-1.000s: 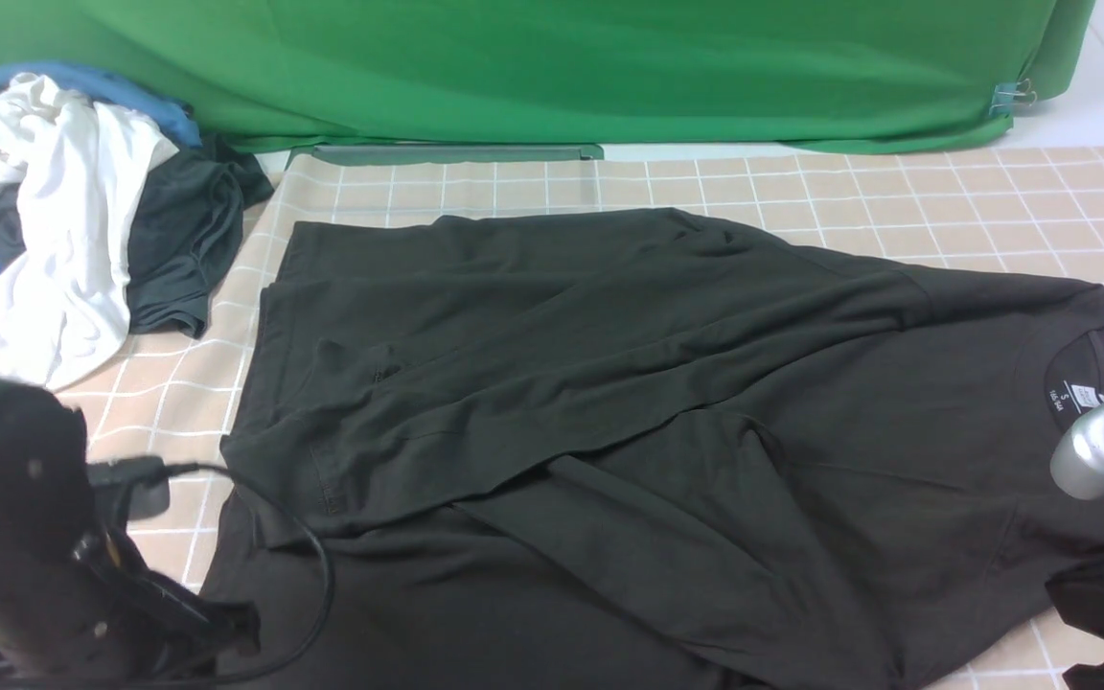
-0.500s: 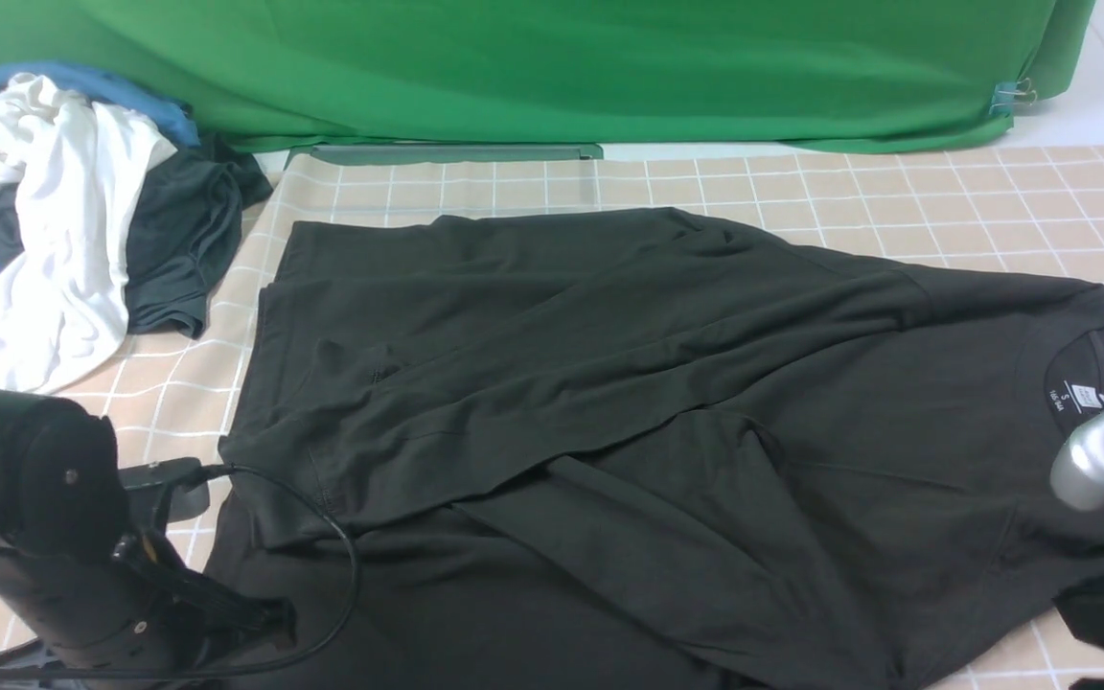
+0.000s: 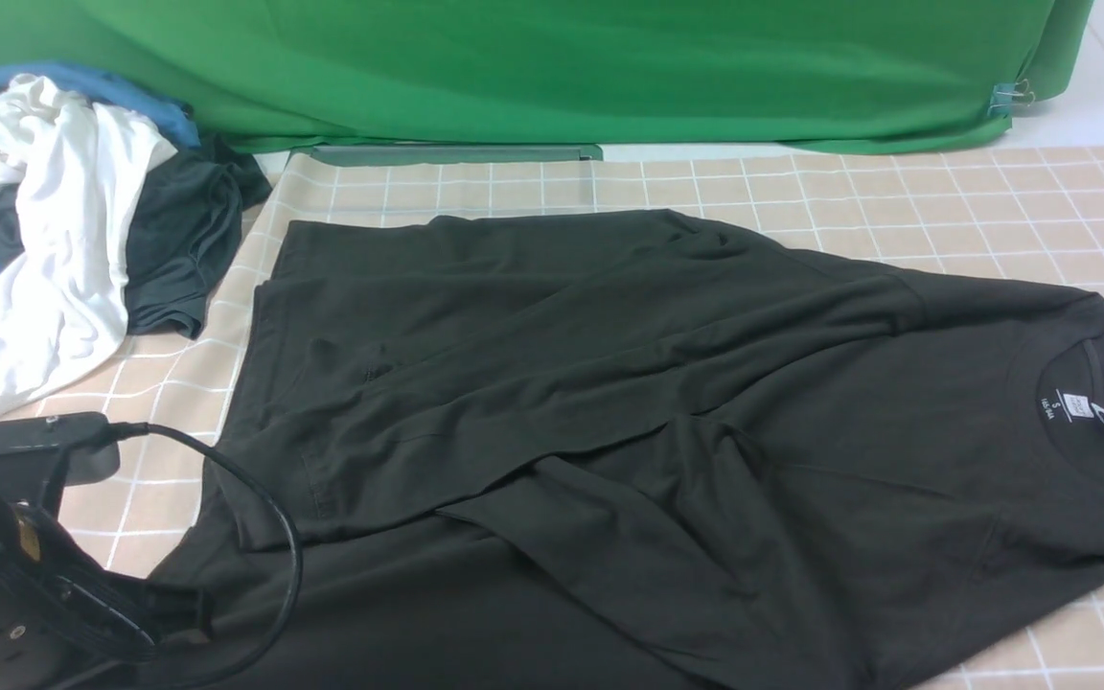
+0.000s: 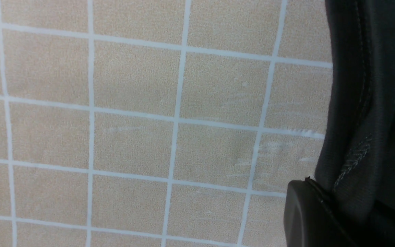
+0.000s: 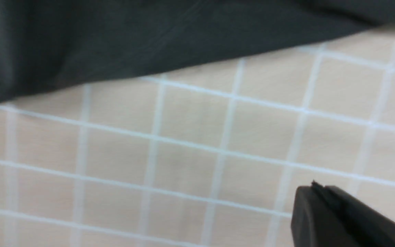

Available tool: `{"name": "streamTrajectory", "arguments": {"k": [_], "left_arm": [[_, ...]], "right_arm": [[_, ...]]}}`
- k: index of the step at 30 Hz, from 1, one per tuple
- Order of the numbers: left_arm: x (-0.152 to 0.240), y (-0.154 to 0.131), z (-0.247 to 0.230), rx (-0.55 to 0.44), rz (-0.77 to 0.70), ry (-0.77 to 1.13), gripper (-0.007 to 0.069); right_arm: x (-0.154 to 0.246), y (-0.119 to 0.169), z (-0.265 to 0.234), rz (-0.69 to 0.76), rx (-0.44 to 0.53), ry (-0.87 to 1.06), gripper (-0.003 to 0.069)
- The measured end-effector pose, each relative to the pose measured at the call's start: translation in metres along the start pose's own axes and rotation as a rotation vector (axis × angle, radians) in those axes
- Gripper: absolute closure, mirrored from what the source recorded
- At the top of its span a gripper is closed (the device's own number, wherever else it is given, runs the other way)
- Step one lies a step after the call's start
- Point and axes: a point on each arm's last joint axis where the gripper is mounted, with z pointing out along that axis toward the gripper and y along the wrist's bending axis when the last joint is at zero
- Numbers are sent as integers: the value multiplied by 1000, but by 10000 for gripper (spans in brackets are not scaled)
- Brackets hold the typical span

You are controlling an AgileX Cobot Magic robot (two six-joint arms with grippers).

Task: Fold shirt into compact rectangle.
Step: 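Grasp the near edge of the shirt at its hem and shoulder corners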

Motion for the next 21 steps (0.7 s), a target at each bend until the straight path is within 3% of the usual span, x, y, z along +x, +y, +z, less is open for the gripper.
{"name": "streamTrajectory", "arguments": {"k": [2, 6, 10, 17, 21], "left_arm": [[0, 0, 0, 0, -2, 0, 608], [-1, -1, 0, 16, -11, -12, 608], [-2, -2, 0, 27, -14, -30, 608], [-3, -2, -1, 29, -20, -37, 608], [-4, -3, -1, 32, -21, -45, 608]], "right_arm": [[-6, 4, 7, 9, -71, 10, 553], [-16, 13, 24, -34, -92, 12, 380], [-24, 34, 44, -212, -93, 36, 242], [-31, 59, 68, -536, 35, 17, 85], [-32, 63, 81, -652, 77, 63, 78]]}}
